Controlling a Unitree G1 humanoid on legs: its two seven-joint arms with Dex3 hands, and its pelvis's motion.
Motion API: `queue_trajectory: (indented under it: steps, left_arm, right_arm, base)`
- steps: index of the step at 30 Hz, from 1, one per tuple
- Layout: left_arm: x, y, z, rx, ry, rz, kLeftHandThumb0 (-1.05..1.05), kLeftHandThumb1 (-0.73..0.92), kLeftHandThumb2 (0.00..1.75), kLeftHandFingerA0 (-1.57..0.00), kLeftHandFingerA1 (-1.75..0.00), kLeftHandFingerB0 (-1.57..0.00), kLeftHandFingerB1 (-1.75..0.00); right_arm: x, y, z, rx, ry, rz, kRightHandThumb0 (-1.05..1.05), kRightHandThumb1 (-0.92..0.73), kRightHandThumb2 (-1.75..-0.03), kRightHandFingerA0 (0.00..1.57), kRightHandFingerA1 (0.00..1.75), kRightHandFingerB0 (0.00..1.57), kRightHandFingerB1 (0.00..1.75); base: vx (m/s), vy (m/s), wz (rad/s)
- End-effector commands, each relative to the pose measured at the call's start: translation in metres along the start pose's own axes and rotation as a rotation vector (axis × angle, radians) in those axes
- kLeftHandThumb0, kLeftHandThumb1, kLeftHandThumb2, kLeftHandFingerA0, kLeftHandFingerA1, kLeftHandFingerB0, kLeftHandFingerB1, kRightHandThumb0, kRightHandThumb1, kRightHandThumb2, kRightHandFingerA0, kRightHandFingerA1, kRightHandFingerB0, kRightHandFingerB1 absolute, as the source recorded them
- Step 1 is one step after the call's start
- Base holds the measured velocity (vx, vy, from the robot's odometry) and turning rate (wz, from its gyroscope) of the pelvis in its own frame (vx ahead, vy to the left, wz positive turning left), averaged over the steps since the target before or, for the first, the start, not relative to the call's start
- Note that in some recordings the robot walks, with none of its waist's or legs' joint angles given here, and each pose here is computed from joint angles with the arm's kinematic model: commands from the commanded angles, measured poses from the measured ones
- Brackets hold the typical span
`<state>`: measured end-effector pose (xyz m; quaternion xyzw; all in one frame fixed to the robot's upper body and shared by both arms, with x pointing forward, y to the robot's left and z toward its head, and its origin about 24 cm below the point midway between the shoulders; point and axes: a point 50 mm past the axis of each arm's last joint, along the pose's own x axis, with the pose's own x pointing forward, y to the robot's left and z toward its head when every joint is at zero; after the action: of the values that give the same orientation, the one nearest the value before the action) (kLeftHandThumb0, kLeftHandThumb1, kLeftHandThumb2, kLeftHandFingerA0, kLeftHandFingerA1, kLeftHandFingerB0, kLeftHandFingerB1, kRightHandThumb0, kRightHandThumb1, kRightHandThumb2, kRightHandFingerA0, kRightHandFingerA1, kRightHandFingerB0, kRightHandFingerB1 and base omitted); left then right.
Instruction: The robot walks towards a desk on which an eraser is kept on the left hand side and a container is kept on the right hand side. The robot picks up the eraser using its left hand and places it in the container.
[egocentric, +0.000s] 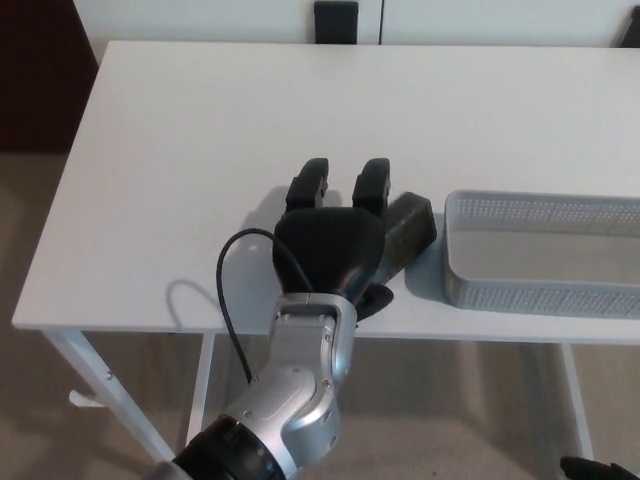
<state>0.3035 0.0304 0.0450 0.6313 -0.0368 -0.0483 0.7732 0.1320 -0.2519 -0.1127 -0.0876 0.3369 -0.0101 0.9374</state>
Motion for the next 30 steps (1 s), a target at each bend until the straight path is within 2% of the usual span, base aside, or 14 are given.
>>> queue_trajectory:
  steps: [1,8,13,14,15,16,17,18,19,22,24,25,26,30]
  left_arm:
    - [-0.004,-0.006,-0.009,-0.005,0.039,-0.023,-0.56,0.37,0.75,0.0,-0.19,0.0,-0.18]
    - [-0.002,-0.009,-0.017,0.022,0.082,-0.063,-0.64,0.41,0.76,0.0,-0.1,0.0,-0.11]
    - [-0.003,-0.016,-0.03,0.021,0.106,-0.098,-0.63,0.4,0.79,-0.01,-0.24,0.0,-0.17]
    - [-0.003,-0.019,-0.032,0.039,0.114,-0.118,-0.69,0.43,0.78,-0.07,-0.26,-0.07,-0.13]
    - [-0.002,-0.02,-0.035,0.056,0.119,-0.139,-0.65,0.42,0.79,-0.04,-0.4,-0.02,-0.18]
    - [-0.002,-0.022,-0.036,0.035,0.126,-0.166,-0.58,0.54,0.56,-0.22,-0.33,-0.01,-0.18]
    - [-0.001,-0.024,-0.039,-0.023,0.141,-0.217,-0.54,0.53,0.57,-0.37,-0.38,-0.03,-0.18]
    - [-0.001,-0.025,-0.04,-0.043,0.146,-0.234,-0.54,0.53,0.57,-0.37,-0.38,-0.03,-0.18]
    - [0.0,-0.026,-0.042,-0.078,0.162,-0.273,-0.57,0.44,0.78,-0.34,-0.51,-0.02,-0.22]
    - [0.002,-0.03,-0.05,-0.06,0.197,-0.302,-0.63,0.45,0.75,-0.27,-0.45,-0.08,-0.32]
    - [0.005,-0.031,-0.054,-0.046,0.211,-0.31,-0.64,0.45,0.75,-0.2,-0.45,-0.07,-0.27]
    - [0.006,-0.03,-0.055,-0.044,0.212,-0.304,-0.33,0.34,0.91,-0.02,-0.48,0.0,-0.48]
    - [0.006,-0.03,-0.056,-0.027,0.207,-0.285,-0.65,0.45,0.77,-0.18,-0.45,-0.06,-0.29]
    - [0.01,-0.028,-0.06,0.021,0.201,-0.276,-0.69,0.47,0.83,-0.26,-0.5,-0.04,-0.24]
  right_arm:
    - [-0.002,-0.004,-0.003,-0.024,0.024,0.024,-0.35,-0.48,-0.55,0.64,0.55,0.32,0.4]
    - [0.001,-0.005,0.002,-0.058,0.029,0.037,-0.36,-0.48,-0.54,0.66,0.54,0.33,0.39]
    - [0.002,-0.006,0.006,-0.074,0.009,0.049,-0.37,-0.48,-0.54,0.66,0.54,0.32,0.39]
    - [0.003,-0.006,0.006,-0.076,0.013,0.046,-0.37,-0.47,-0.54,0.66,0.53,0.33,0.39]
    - [0.003,-0.006,0.006,-0.078,0.012,0.046,-0.37,-0.47,-0.54,0.67,0.53,0.34,0.39]
    - [0.004,-0.006,0.006,-0.073,0.012,0.047,-0.36,-0.47,-0.54,0.66,0.53,0.34,0.39]
    - [0.004,-0.006,0.006,-0.071,0.014,0.048,-0.35,-0.48,-0.55,0.67,0.54,0.34,0.39]
    - [0.004,-0.006,0.007,-0.071,0.015,0.048,-0.35,-0.48,-0.55,0.67,0.54,0.34,0.39]
    - [0.004,-0.005,0.007,-0.069,0.014,0.051,-0.35,-0.49,-0.55,0.68,0.54,0.34,0.4]
    - [0.005,-0.004,0.009,-0.08,0.011,0.061,-0.35,-0.49,-0.55,0.68,0.54,0.34,0.4]
    - [0.006,-0.004,0.011,-0.079,0.006,0.065,-0.35,-0.48,-0.54,0.68,0.54,0.35,0.4]
    - [0.007,-0.005,0.012,-0.079,0.006,0.063,-0.36,-0.48,-0.54,0.69,0.54,0.35,0.4]
    - [0.006,-0.005,0.013,-0.089,0.004,0.069,-0.36,-0.48,-0.54,0.68,0.54,0.34,0.4]
    - [0.006,-0.003,0.012,-0.1,0.009,0.086,-0.37,-0.5,-0.55,0.68,0.53,0.33,0.39]
  base:
    - [0.0,0.0,0.0]
    - [0.0,0.0,0.0]
    - [0.0,0.0,0.0]
    - [0.0,0.0,0.0]
    - [0.0,0.0,0.0]
    - [0.0,0.0,0.0]
    - [0.0,0.0,0.0]
    - [0.0,0.0,0.0]
    - [0.0,0.0,0.0]
    - [0.0,0.0,0.0]
    - [0.0,0.0,0.0]
    - [0.0,0.0,0.0]
    - [0.0,0.0,0.0]
    - [0.0,0.0,0.0]
